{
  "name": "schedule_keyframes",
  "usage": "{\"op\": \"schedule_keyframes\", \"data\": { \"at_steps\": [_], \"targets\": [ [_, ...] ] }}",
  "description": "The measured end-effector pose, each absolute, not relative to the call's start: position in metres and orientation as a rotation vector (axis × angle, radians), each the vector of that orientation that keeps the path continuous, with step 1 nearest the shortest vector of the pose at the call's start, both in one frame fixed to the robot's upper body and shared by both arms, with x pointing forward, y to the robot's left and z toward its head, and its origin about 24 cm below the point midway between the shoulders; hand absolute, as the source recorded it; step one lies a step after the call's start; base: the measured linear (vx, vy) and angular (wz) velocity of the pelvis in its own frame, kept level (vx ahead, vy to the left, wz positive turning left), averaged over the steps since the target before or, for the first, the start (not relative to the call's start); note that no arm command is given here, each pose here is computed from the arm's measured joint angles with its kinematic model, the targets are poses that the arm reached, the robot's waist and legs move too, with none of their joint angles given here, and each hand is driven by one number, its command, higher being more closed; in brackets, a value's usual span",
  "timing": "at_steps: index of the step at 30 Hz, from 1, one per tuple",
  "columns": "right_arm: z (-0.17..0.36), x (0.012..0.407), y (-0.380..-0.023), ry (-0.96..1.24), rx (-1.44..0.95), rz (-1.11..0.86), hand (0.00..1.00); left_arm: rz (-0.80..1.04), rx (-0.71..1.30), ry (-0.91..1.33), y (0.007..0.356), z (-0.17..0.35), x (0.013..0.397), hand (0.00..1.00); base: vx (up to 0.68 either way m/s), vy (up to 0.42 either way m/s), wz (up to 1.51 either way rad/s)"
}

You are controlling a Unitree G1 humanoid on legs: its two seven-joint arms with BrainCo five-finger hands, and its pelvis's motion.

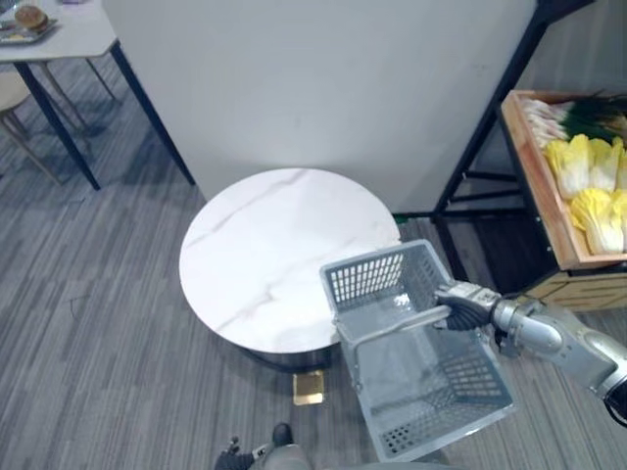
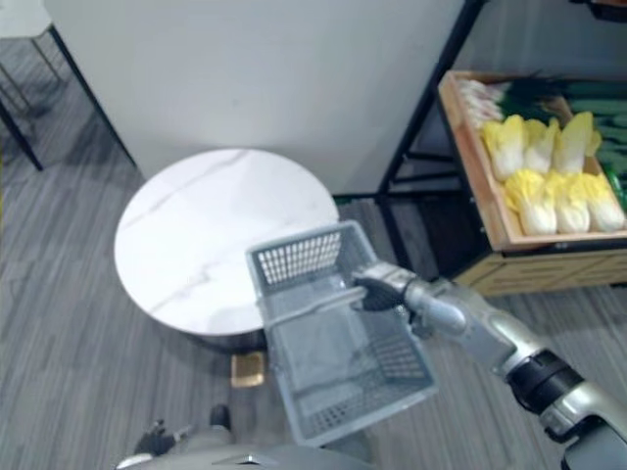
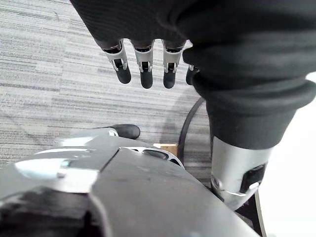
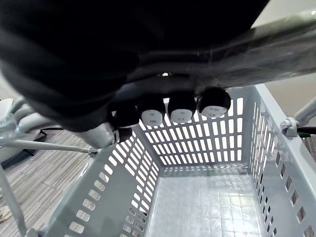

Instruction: Pick vegetable in the basket

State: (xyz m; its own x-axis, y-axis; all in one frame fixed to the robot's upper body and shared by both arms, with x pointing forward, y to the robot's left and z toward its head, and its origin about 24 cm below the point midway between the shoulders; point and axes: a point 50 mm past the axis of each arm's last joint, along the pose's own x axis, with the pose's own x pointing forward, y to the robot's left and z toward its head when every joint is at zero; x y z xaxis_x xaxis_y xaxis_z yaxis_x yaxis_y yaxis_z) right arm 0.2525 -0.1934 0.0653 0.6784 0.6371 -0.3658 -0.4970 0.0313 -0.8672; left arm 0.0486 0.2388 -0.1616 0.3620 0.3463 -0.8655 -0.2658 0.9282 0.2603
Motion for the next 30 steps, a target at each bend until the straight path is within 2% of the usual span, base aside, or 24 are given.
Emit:
{"op": "schedule_keyframes", "data": {
  "at_steps": [8,17,20,23,30],
  "targets": [
    [0.052,0.24,-0.204,-0.068,-1.236,0.861,1.0,0.462,0.032,1.201,0.246,-0.163,0.017,0.0,0.01,-0.016,-0.12],
    [0.061,0.229,-0.222,-0.07,-1.207,0.714,1.0,0.431,0.073,1.203,0.25,-0.161,0.024,0.0,-0.04,0.08,-0.31],
    [0.064,0.23,-0.211,-0.123,-1.236,0.699,1.0,0.345,0.181,1.195,0.258,-0.158,0.034,0.0,-0.21,0.253,-1.03],
    [0.062,0.236,-0.194,-0.168,-1.269,0.759,1.0,0.286,0.206,1.163,0.248,-0.159,0.051,0.0,-0.21,0.26,-1.59],
    [0.07,0.258,-0.178,-0.245,-1.244,0.739,1.0,0.254,0.254,1.167,0.257,-0.157,0.052,0.0,-0.07,0.095,-1.71]
  ]
}}
